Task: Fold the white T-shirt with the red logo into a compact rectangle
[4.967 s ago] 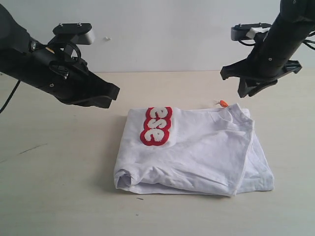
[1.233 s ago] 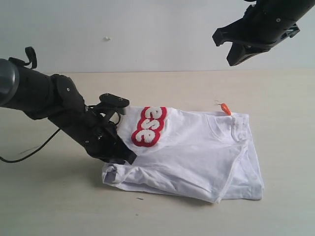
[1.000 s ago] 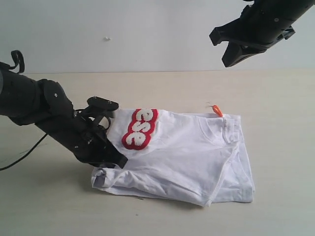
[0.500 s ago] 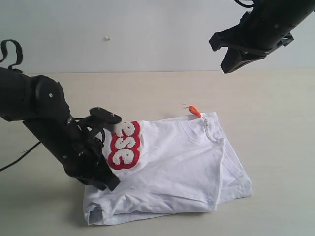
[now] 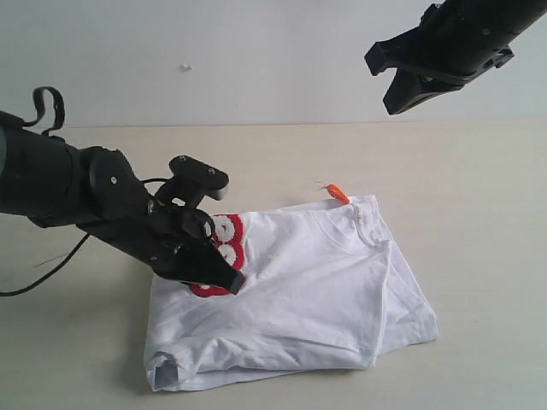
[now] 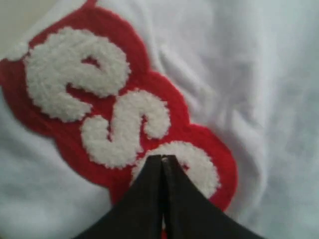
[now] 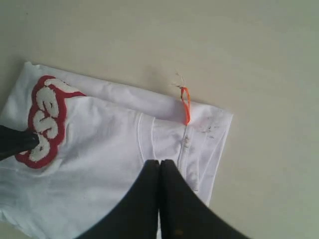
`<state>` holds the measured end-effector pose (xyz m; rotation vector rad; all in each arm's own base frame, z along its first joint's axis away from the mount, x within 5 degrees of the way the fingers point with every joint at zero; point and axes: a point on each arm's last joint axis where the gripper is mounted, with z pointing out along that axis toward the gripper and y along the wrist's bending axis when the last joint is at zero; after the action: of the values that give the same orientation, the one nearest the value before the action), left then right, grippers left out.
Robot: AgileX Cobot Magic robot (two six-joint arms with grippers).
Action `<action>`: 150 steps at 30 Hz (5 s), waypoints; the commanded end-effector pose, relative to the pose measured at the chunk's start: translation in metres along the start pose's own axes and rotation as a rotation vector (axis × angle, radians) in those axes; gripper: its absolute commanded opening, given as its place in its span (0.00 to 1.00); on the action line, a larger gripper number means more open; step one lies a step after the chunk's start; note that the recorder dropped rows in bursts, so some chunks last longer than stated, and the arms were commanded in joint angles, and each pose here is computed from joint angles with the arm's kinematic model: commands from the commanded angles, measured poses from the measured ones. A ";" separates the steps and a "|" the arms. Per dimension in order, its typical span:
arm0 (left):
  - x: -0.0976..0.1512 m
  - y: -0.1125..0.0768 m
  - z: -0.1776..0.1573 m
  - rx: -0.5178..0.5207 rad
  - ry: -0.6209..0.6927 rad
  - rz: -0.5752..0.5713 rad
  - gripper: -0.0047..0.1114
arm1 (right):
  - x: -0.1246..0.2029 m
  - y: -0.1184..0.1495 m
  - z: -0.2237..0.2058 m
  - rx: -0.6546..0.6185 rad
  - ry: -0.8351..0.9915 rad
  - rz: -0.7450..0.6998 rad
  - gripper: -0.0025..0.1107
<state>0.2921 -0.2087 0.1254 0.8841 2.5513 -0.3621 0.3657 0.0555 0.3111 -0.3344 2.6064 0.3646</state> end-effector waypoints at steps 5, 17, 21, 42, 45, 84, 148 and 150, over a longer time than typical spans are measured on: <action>0.006 0.046 0.008 -0.052 0.024 -0.125 0.04 | -0.001 0.001 -0.003 0.002 -0.021 -0.009 0.02; 0.007 0.075 -0.002 -0.101 -0.003 -0.172 0.04 | -0.001 0.001 -0.003 0.002 -0.021 -0.009 0.02; -0.013 0.056 -0.024 -0.083 -0.092 -0.136 0.04 | -0.001 0.001 -0.003 0.002 -0.021 -0.014 0.02; -0.032 -0.032 0.046 0.191 0.045 0.167 0.04 | -0.002 0.000 -0.003 0.004 -0.027 -0.016 0.02; -0.021 -0.016 0.057 0.123 0.136 0.170 0.04 | -0.002 0.000 -0.003 0.004 -0.027 -0.016 0.02; 0.000 -0.022 -0.295 -0.154 -1.008 0.006 0.04 | 0.085 0.042 -0.169 0.204 -0.859 -0.098 0.02; 0.251 -0.080 -0.486 -0.137 -1.959 0.137 0.04 | 0.328 0.102 -0.317 0.138 -1.874 -0.139 0.02; 0.251 -0.080 -0.486 -0.137 -1.959 0.137 0.04 | 0.328 0.102 -0.317 0.138 -1.874 -0.139 0.02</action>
<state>-0.0814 0.0424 0.4453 0.2224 0.6702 -0.5544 -0.0795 -0.0032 0.4367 -0.0134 0.7591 0.2258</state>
